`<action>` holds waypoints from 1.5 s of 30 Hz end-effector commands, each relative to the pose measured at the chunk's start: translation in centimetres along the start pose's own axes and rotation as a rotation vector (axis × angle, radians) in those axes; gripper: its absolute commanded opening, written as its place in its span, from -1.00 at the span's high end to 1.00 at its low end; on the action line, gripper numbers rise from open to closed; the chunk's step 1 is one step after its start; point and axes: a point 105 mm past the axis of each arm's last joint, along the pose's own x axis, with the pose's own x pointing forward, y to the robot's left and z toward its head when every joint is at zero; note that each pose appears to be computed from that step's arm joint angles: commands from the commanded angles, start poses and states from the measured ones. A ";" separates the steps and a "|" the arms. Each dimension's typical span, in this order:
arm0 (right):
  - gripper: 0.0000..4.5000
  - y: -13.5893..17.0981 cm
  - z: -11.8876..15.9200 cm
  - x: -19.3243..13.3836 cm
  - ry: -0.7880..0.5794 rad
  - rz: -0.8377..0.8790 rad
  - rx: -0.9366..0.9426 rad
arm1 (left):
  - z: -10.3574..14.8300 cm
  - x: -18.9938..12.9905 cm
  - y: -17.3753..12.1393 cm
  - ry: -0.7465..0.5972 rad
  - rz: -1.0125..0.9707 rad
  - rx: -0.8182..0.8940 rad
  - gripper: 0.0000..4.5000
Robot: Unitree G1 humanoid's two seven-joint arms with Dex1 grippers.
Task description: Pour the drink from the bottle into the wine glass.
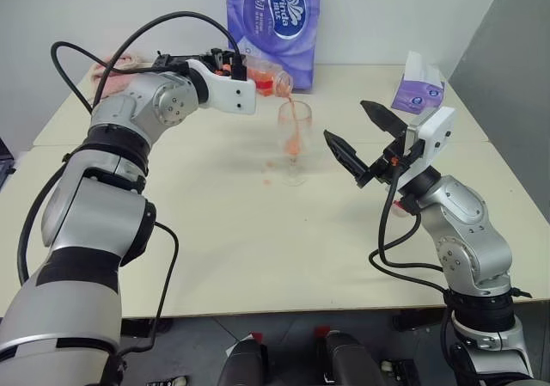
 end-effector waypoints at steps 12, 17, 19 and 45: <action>-1.00 0.1 1.9 0.1 -0.061 0.007 -0.035 | -0.1 -0.4 3.2 0.008 0.063 0.056 0.26; -1.00 0.2 1.8 0.1 -0.061 0.009 -0.033 | -0.1 -0.4 3.3 0.009 0.061 0.072 0.26; -1.00 0.2 1.8 0.1 -0.061 0.010 -0.033 | -0.1 -0.4 3.4 0.010 0.062 0.080 0.26; -1.00 0.3 1.6 0.0 -0.059 0.001 -0.029 | -0.2 -0.4 3.8 0.023 0.061 0.127 0.26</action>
